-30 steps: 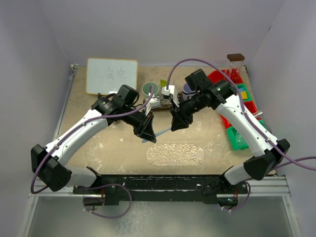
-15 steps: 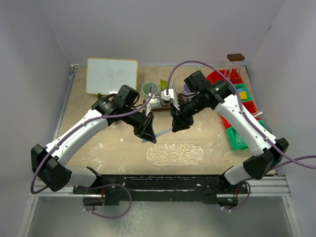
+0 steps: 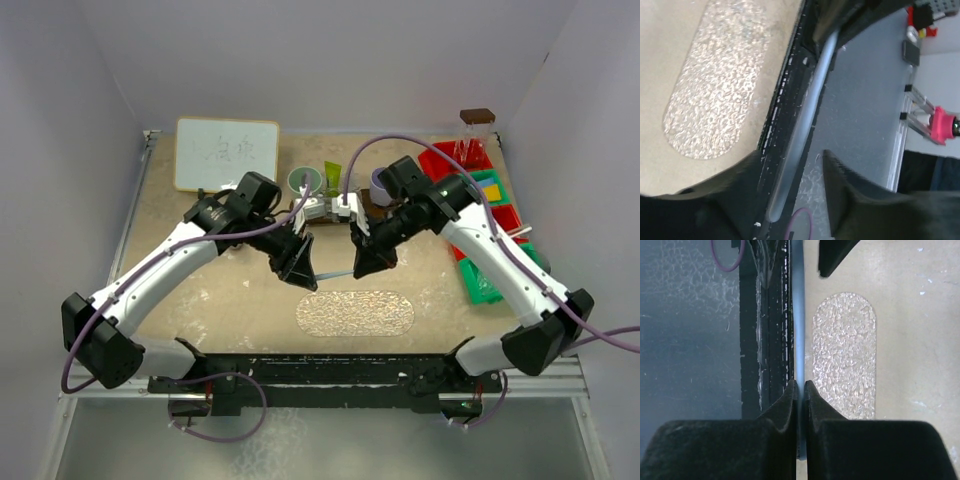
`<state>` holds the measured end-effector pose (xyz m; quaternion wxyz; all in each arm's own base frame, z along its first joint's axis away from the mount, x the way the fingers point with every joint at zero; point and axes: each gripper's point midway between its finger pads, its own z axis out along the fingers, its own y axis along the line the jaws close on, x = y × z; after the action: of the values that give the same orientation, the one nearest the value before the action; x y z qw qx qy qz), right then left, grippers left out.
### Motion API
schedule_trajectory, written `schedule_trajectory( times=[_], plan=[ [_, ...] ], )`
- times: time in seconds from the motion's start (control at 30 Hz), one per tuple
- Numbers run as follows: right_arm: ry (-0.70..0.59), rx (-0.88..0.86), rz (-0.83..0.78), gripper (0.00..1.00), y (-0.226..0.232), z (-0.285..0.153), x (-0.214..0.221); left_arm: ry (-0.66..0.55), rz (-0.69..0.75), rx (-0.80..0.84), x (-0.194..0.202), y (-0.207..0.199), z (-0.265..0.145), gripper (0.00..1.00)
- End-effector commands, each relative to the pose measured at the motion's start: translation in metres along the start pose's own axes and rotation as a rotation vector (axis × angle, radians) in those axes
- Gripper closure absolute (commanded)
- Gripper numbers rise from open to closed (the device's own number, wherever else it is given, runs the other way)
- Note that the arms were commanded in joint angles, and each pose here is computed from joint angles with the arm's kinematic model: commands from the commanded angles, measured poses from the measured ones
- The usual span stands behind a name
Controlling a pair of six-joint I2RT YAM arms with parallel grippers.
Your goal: Prepare toiletry sets of a toothbrush and toothpaste on the tray
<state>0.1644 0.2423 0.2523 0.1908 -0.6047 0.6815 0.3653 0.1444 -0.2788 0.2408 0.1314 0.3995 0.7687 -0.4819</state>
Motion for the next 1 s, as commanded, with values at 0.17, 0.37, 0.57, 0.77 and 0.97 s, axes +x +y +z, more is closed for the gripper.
schedule_trajectory(
  times=[0.17,0.37,0.57,0.77,0.97],
  plan=[
    [-0.116,0.229,0.315,1.00,0.009,-0.015,0.029,-0.372,0.009,-0.249,-0.065,0.018,-0.072,0.27],
    [-0.229,0.562,0.583,1.00,-0.020,-0.033,0.051,-0.514,-0.046,-0.531,-0.090,0.043,-0.119,0.23],
    [-0.254,0.868,0.985,1.00,-0.070,-0.059,0.057,-0.611,-0.095,-0.667,-0.109,0.046,-0.149,0.02],
    [-0.050,0.841,0.983,1.00,-0.102,-0.067,0.045,-0.626,-0.111,-0.644,-0.115,0.045,-0.147,0.07],
    [0.020,0.827,0.936,1.00,-0.127,-0.070,0.038,-0.635,-0.107,-0.628,-0.117,0.044,-0.145,0.06]
  ],
)
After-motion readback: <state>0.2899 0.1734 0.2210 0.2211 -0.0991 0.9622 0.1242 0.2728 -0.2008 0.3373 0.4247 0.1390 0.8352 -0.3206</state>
